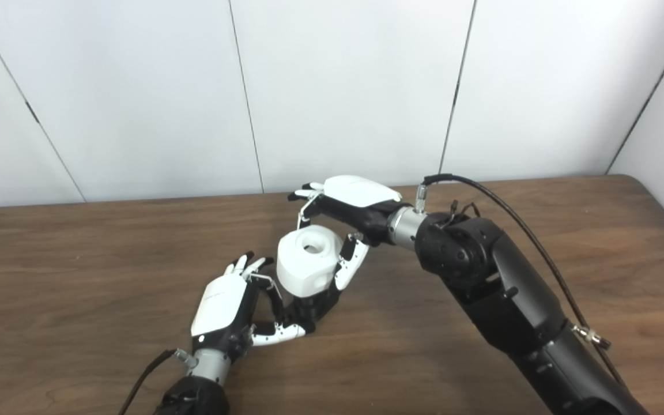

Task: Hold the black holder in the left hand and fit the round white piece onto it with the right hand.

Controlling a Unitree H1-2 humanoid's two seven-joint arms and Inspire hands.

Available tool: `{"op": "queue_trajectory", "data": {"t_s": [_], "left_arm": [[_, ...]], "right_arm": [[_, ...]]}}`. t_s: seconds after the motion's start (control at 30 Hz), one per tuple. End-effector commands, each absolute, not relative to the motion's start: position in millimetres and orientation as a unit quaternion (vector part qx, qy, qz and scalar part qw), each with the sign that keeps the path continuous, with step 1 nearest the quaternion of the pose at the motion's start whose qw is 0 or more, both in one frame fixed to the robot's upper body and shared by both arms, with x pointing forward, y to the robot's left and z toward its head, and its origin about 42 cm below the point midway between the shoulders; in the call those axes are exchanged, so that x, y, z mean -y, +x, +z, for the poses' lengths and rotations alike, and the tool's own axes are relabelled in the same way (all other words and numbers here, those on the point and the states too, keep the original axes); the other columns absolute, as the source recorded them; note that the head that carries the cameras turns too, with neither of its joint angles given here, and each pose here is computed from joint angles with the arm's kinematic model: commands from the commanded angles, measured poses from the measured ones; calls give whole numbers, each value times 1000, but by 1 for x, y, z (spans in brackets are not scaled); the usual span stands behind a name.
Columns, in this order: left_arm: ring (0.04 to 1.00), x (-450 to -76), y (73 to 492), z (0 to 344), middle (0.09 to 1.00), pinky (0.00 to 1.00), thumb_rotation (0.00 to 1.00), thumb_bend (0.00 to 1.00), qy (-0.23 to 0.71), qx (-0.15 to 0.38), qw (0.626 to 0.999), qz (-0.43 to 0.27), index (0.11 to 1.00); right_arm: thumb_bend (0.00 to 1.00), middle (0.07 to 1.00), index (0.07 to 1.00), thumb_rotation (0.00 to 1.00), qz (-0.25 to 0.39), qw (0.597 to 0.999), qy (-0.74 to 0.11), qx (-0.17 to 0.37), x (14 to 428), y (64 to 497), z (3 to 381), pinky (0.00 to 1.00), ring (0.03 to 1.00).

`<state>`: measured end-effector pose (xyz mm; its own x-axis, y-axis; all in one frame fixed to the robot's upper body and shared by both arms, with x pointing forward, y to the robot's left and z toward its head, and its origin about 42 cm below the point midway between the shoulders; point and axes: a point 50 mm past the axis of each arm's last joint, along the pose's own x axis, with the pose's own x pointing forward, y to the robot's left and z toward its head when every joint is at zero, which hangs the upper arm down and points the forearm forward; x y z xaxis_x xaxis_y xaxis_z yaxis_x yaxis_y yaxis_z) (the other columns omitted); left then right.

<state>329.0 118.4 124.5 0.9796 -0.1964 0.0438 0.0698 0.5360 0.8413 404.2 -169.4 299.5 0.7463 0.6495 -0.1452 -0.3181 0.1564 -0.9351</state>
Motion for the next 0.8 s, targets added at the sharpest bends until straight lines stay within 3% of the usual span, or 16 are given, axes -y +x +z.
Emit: {"op": "queue_trajectory", "data": {"t_s": [0.0, 0.77], "left_arm": [[1000, -116, 326, 111, 902, 1000, 47, 522, 488, 37, 866, -101, 479], [1000, -115, 317, 121, 902, 1000, 48, 522, 485, 41, 868, -98, 478]], "right_arm": [[511, 946, 478, 132, 309, 742, -565, 183, 167, 402, 325, 976, 1000], [515, 935, 478, 126, 332, 724, -585, 154, 164, 393, 300, 976, 998]]}}
